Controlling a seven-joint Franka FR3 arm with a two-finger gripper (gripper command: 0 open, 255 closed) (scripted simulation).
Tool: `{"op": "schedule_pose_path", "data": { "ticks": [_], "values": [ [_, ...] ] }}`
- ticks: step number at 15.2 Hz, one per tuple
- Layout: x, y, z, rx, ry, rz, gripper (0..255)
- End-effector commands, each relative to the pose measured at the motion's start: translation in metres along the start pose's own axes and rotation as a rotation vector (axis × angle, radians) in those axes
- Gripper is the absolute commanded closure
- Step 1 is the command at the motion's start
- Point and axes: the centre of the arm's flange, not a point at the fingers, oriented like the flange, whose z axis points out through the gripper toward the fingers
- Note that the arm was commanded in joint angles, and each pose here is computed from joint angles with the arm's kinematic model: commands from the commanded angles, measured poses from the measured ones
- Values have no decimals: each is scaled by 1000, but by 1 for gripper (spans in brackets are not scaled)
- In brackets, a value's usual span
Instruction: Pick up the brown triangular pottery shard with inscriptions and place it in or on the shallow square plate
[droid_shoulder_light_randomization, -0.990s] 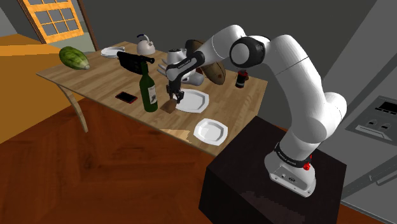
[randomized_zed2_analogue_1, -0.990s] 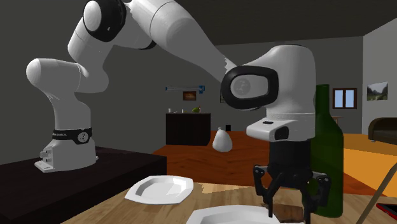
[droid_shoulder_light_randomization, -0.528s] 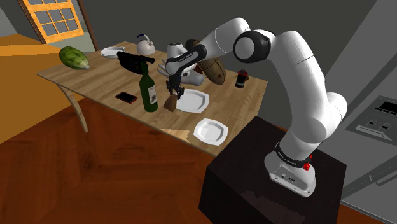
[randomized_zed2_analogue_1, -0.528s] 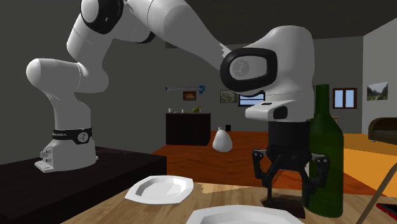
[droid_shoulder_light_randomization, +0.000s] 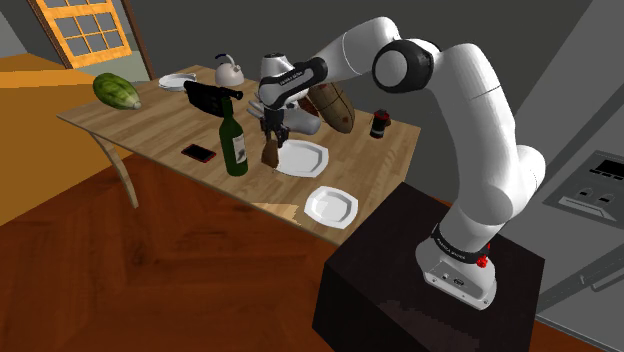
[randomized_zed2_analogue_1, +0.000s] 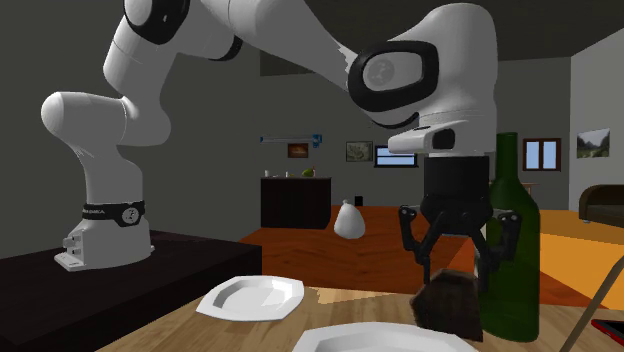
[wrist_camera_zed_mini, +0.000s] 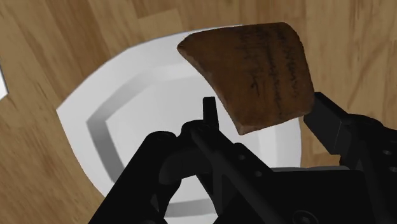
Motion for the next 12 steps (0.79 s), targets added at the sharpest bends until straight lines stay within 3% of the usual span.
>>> {"op": "schedule_pose_path", "data": {
  "ticks": [1,12],
  "values": [
    [0,1,-10,0,0,0,255],
    [121,49,-32,0,0,0,255]
  ]
}}
